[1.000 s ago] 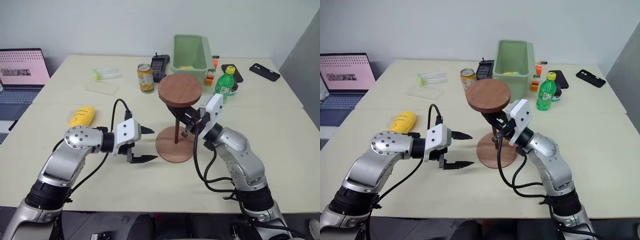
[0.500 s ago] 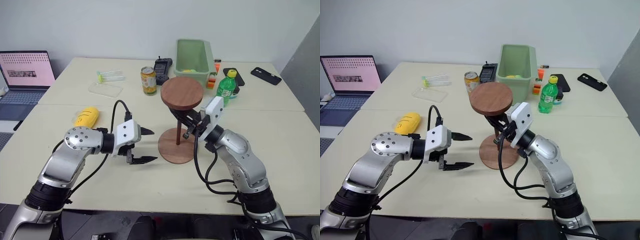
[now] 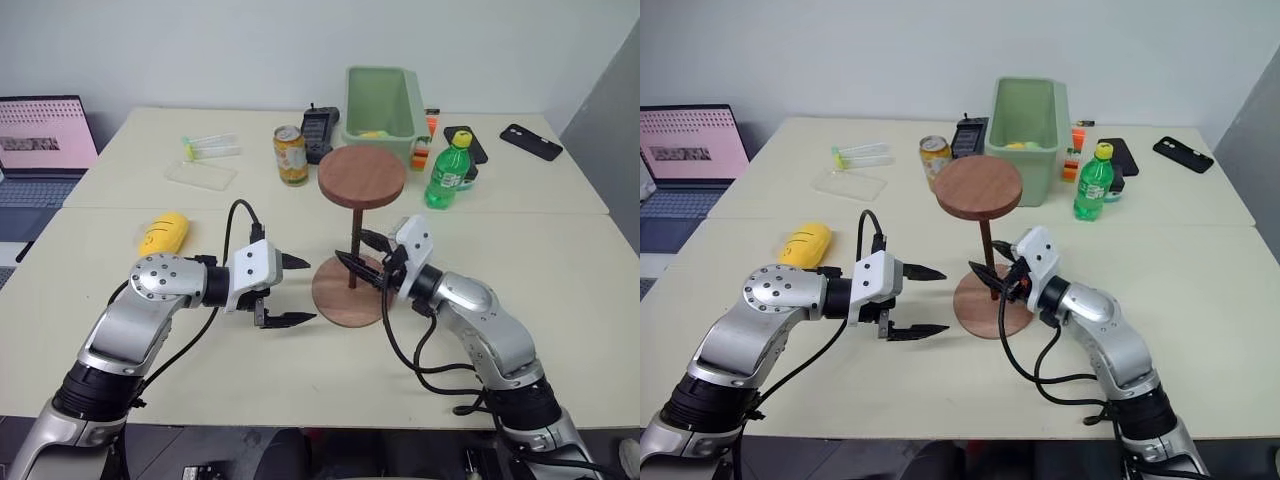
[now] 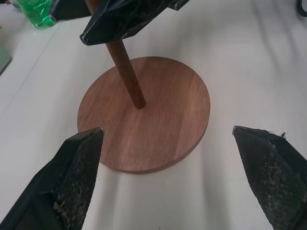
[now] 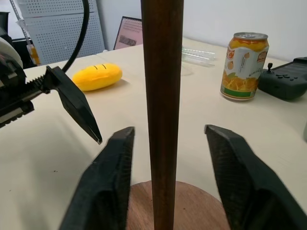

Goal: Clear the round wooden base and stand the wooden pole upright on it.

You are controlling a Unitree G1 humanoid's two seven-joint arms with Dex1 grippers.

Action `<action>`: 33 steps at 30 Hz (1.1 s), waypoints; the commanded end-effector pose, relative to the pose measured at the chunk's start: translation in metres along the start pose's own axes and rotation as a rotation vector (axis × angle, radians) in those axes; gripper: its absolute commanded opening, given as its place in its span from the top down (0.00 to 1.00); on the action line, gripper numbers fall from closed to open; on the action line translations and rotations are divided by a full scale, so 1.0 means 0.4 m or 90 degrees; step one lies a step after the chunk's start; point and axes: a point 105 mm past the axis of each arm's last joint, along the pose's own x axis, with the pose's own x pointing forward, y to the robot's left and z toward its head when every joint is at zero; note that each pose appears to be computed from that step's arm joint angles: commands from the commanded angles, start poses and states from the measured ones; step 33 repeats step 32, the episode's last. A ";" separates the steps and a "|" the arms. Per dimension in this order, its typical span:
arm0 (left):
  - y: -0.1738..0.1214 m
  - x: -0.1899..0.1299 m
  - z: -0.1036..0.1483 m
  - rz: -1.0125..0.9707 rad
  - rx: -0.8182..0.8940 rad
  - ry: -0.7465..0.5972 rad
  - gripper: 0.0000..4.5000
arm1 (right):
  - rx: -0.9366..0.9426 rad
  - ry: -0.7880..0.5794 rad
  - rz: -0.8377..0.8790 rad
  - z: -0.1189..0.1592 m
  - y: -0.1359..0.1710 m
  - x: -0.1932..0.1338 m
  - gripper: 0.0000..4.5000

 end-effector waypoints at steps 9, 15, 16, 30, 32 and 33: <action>0.022 -0.015 0.031 0.029 -0.007 -0.048 0.00 | -0.060 0.037 0.052 0.023 0.010 -0.053 0.44; 0.041 -0.044 0.027 0.060 -0.029 -0.048 0.00 | -0.087 0.102 0.067 0.015 -0.017 -0.124 0.44; 0.044 -0.051 0.019 0.068 -0.027 -0.034 0.00 | -0.091 0.111 0.063 0.017 -0.027 -0.142 0.44; 0.055 -0.169 -0.038 0.113 -0.031 0.058 0.00 | -0.147 0.193 0.100 0.117 -0.065 -0.385 0.44; 0.066 -0.168 -0.030 0.113 -0.023 0.049 0.00 | -0.150 0.205 0.108 0.124 -0.058 -0.396 0.44; 0.066 -0.168 -0.030 0.113 -0.023 0.049 0.00 | -0.150 0.205 0.108 0.124 -0.058 -0.396 0.44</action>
